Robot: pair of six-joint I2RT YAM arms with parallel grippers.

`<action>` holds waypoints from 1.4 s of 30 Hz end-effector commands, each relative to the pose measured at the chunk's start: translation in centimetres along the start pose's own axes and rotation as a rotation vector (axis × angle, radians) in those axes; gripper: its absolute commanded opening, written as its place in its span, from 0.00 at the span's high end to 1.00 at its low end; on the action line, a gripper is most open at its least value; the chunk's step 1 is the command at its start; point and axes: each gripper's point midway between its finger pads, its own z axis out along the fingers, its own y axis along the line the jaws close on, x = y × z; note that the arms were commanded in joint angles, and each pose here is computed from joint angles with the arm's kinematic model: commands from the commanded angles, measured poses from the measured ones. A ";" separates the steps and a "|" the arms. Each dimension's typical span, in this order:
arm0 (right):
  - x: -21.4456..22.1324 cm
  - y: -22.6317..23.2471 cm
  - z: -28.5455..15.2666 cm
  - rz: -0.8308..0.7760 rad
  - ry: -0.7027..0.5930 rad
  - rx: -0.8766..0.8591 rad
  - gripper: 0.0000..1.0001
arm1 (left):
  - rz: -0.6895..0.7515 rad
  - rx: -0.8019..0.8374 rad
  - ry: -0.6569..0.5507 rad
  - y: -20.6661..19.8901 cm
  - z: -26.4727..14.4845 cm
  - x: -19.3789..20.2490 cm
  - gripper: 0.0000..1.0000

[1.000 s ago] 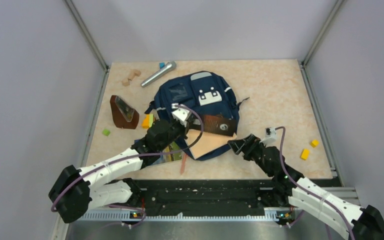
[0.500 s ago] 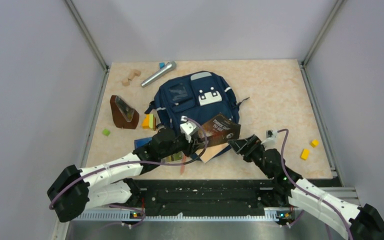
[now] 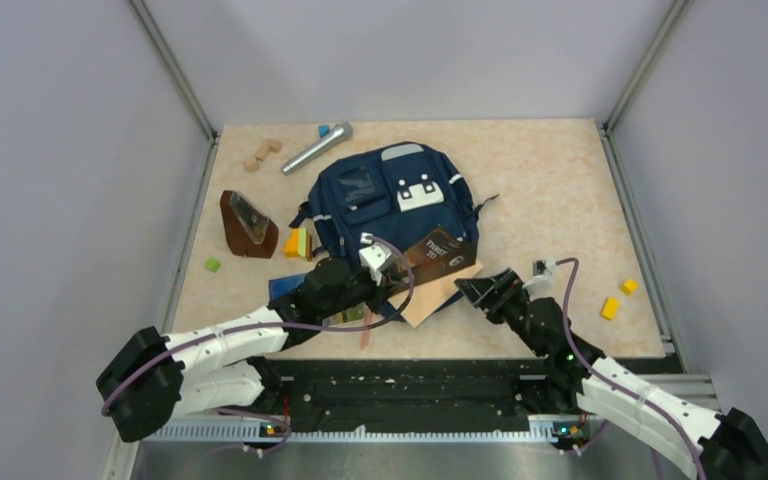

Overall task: Pack the student bag
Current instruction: Place the book in the student bag.

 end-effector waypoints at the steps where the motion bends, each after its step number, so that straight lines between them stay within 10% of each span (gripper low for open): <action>1: -0.6 1.4 0.0 0.033 -0.020 -0.045 0.16 | 0.086 -0.087 -0.156 1.4 -0.4 -4.3 1.00; 8: -2.0 2.2 0.1 0.048 -0.077 -0.051 0.15 | 0.242 -0.205 -0.267 3.1 -2.4 -8.3 1.00; 21: -2.0 1.8 0.7 0.100 -0.097 -0.045 0.14 | 0.489 -0.338 -0.059 1.9 0.8 -3.5 1.00; 30: -2.6 1.8 0.3 0.128 -0.126 -0.049 0.14 | 0.353 -0.048 -0.009 -3.8 0.6 -1.8 0.15; 42: -2.0 -2.4 0.1 0.173 -0.141 0.093 0.13 | 0.082 0.187 -0.018 -9.0 -1.8 -3.8 0.02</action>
